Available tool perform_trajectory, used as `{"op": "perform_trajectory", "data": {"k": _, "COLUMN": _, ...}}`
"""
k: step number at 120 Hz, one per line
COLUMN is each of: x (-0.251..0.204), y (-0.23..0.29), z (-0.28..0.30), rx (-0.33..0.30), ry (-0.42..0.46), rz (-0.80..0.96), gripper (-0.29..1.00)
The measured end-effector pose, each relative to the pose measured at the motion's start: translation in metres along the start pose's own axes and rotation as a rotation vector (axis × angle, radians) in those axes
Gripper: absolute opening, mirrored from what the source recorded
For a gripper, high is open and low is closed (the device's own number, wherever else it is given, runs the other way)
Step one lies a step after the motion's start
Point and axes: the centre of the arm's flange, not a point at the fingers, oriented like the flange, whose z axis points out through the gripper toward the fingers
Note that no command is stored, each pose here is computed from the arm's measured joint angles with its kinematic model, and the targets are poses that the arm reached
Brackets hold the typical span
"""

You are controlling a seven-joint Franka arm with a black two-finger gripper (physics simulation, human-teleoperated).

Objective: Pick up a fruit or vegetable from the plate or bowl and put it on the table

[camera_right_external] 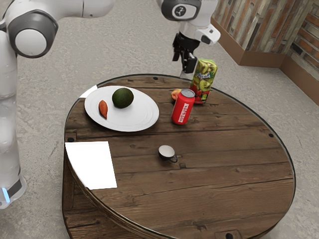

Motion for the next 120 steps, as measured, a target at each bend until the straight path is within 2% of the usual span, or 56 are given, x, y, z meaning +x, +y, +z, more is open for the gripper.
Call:
{"op": "perform_trajectory", "data": {"k": 21, "x": -0.001, "y": 0.019, "z": -0.007, "rx": 0.036, "ry": 0.014, "rz": 0.047, "gripper": 0.70}}
{"op": "perform_trajectory", "data": {"k": 42, "x": -0.005, "y": 0.077, "z": -0.013, "rx": 0.048, "ry": 0.011, "rz": 0.150, "gripper": 0.70}}
{"op": "perform_trajectory", "data": {"k": 56, "x": -0.006, "y": 0.074, "z": -0.008, "rx": 0.052, "ry": -0.009, "rz": 0.145, "gripper": 0.70}}
{"op": "perform_trajectory", "data": {"k": 64, "x": -0.006, "y": 0.061, "z": -0.003, "rx": 0.049, "ry": -0.024, "rz": 0.121, "gripper": 0.70}}
{"op": "perform_trajectory", "data": {"k": 73, "x": -0.022, "y": 0.056, "z": -0.024, "rx": 0.045, "ry": -0.013, "rz": 0.115, "gripper": 0.70}}
{"op": "perform_trajectory", "data": {"k": 94, "x": -0.059, "y": 0.074, "z": -0.052, "rx": 0.036, "ry": -0.017, "rz": 0.154, "gripper": 0.70}}
{"op": "perform_trajectory", "data": {"k": 102, "x": -0.071, "y": 0.089, "z": -0.046, "rx": 0.011, "ry": -0.026, "rz": 0.168, "gripper": 0.70}}
{"op": "perform_trajectory", "data": {"k": 120, "x": -0.083, "y": 0.104, "z": -0.040, "rx": -0.035, "ry": -0.061, "rz": 0.053, "gripper": 0.70}}
